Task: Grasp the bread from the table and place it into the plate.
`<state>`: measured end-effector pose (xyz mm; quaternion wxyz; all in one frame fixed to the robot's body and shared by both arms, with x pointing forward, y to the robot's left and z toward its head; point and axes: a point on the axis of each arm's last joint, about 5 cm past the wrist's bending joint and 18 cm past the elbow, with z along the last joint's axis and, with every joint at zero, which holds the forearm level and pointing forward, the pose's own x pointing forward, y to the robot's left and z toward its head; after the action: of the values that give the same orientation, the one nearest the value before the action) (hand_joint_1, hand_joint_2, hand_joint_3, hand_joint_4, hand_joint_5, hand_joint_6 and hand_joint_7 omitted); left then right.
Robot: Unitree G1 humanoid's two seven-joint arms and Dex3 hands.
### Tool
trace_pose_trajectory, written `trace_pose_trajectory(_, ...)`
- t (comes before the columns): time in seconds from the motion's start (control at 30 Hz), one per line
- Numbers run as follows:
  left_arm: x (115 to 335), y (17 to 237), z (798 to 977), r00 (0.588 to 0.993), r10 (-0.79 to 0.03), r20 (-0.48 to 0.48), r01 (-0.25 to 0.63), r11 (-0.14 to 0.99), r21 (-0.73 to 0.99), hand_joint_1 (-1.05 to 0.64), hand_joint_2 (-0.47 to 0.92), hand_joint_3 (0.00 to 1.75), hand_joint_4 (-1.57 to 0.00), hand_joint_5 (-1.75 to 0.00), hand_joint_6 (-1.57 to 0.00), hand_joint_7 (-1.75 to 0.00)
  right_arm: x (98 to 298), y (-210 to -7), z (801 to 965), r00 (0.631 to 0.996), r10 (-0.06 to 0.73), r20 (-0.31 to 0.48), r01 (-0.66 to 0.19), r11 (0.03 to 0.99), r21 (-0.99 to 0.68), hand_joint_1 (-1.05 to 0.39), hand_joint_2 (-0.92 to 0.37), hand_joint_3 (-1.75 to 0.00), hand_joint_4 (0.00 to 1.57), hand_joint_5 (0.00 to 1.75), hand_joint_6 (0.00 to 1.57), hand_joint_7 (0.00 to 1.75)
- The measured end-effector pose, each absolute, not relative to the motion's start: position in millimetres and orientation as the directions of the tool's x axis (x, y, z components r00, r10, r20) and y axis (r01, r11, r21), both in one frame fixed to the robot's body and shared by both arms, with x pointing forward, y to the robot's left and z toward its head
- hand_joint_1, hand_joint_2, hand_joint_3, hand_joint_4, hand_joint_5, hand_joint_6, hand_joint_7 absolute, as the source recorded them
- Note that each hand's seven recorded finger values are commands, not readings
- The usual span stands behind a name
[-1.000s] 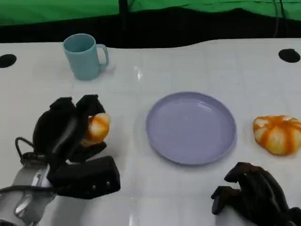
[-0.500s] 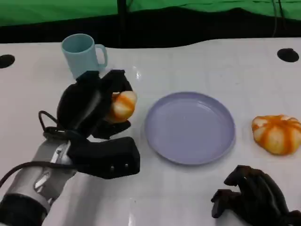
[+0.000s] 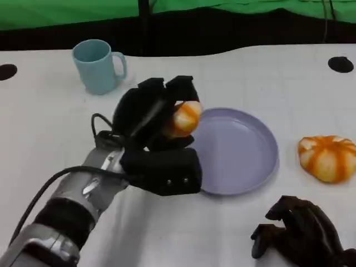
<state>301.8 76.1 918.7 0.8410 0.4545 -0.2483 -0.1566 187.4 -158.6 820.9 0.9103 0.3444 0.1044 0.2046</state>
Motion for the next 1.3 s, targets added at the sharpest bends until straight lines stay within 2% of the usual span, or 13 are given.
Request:
trace_pose_trajectory(0.13, 302.6, 65.6, 919.3, 0.813, -0.526, 0.250, 0.070, 0.514, 0.855, -0.28, 0.48, 1.07, -0.87, -1.75, -0.65, -1.72, 187.1, -158.2, 821.7, 0.894, 0.445, -0.045, -0.304, 0.679, 0.668, -1.05, -0.73, -0.01, 1.57, 0.76, 1.57, 0.39)
trace_pose_trajectory(0.17, 302.4, 63.8, 919.3, 0.810, -0.533, 0.245, 0.077, 0.511, 0.856, -0.29, 0.48, 1.07, -0.88, -1.75, -0.69, -1.66, 187.0, -158.3, 822.1, 0.895, 0.444, -0.044, -0.305, 0.680, 0.667, -1.05, -0.73, -0.01, 1.57, 0.76, 1.57, 0.38)
trace_pose_trajectory(0.2, 302.4, 62.1, 919.2, 0.808, -0.537, 0.242, 0.082, 0.509, 0.857, -0.30, 0.50, 1.06, -0.89, -1.75, -0.76, -1.44, 186.9, -158.4, 822.4, 0.895, 0.444, -0.042, -0.306, 0.681, 0.666, -1.04, -0.73, -0.01, 1.57, 0.76, 1.57, 0.37)
trace_pose_trajectory(0.27, 303.1, 58.3, 919.7, 0.802, -0.552, 0.229, 0.094, 0.495, 0.864, -0.32, 0.51, 1.05, -0.90, -1.75, -0.81, -1.31, 186.3, -158.5, 822.2, 0.895, 0.443, -0.042, -0.305, 0.681, 0.666, -1.04, -0.73, -0.01, 1.57, 0.76, 1.57, 0.37)
trace_pose_trajectory(0.43, 303.9, 45.3, 922.3, 0.774, -0.597, 0.211, 0.114, 0.459, 0.881, -0.32, 0.49, 1.07, -0.93, -1.75, -0.78, -1.53, 185.5, -157.5, 822.6, 0.895, 0.444, -0.039, -0.307, 0.679, 0.667, -1.05, -0.72, 0.00, 1.57, 0.76, 1.57, 0.38)
trace_pose_trajectory(0.83, 301.8, 30.5, 918.3, 0.752, -0.641, 0.155, 0.149, 0.395, 0.907, -0.31, 0.51, 1.08, -0.96, -1.75, -0.76, -1.52, 185.1, -156.6, 823.1, 0.895, 0.445, -0.042, -0.306, 0.679, 0.667, -1.05, -0.74, -0.01, 1.57, 0.75, 1.57, 0.38)
trace_pose_trajectory(0.9, 302.8, 30.1, 919.0, 0.751, -0.644, 0.147, 0.153, 0.385, 0.910, -0.30, 0.66, 0.93, -0.87, -1.75, -0.72, -1.42, 185.0, -156.6, 823.0, 0.895, 0.444, -0.042, -0.306, 0.679, 0.667, -1.05, -0.73, -0.01, 1.57, 0.75, 1.57, 0.38)
trace_pose_trajectory(0.97, 304.6, 29.3, 919.9, 0.747, -0.656, 0.109, 0.175, 0.353, 0.919, -0.34, 0.85, 0.58, -0.68, -1.71, -0.65, -1.05, 184.7, -156.5, 822.9, 0.895, 0.444, -0.042, -0.307, 0.680, 0.666, -1.05, -0.74, -0.01, 1.57, 0.75, 1.57, 0.38)
trace_pose_trajectory(1.07, 305.5, 29.0, 919.1, 0.738, -0.673, 0.051, 0.212, 0.302, 0.929, -0.34, 0.91, 0.46, -0.63, -1.70, -0.64, -0.94, 184.8, -155.9, 823.0, 0.895, 0.445, -0.039, -0.309, 0.681, 0.664, -1.05, -0.74, -0.01, 1.57, 0.75, 1.57, 0.38)
trace_pose_trajectory(1.13, 305.6, 29.0, 918.8, 0.735, -0.678, 0.034, 0.223, 0.289, 0.931, -0.40, 0.92, 0.36, -0.43, -1.46, -0.41, -0.55, 184.8, -155.7, 823.1, 0.895, 0.445, -0.039, -0.310, 0.681, 0.663, -1.05, -0.73, 0.00, 1.57, 0.75, 1.57, 0.38)
trace_pose_trajectory(1.17, 306.1, 28.8, 919.3, 0.730, -0.683, 0.018, 0.233, 0.274, 0.933, -0.41, 0.92, 0.35, -0.41, -1.43, -0.39, -0.49, 184.8, -155.6, 823.1, 0.895, 0.445, -0.039, -0.310, 0.681, 0.664, -1.05, -0.73, 0.00, 1.57, 0.75, 1.57, 0.38)
trace_pose_trajectory(1.23, 307.1, 28.6, 920.3, 0.724, -0.689, -0.012, 0.248, 0.245, 0.937, -0.52, 0.92, 0.29, -0.31, -0.98, -0.28, -0.31, 184.8, -155.2, 823.0, 0.894, 0.446, -0.038, -0.311, 0.680, 0.664, -1.05, -0.73, 0.00, 1.57, 0.75, 1.57, 0.39)
trace_pose_trajectory(1.3, 308.3, 28.1, 921.8, 0.723, -0.690, -0.037, 0.255, 0.217, 0.942, -0.62, 0.92, 0.27, -0.21, -0.70, -0.20, -0.20, 184.8, -155.0, 823.0, 0.894, 0.446, -0.038, -0.311, 0.679, 0.665, -1.05, -0.73, 0.00, 1.57, 0.75, 1.57, 0.39)
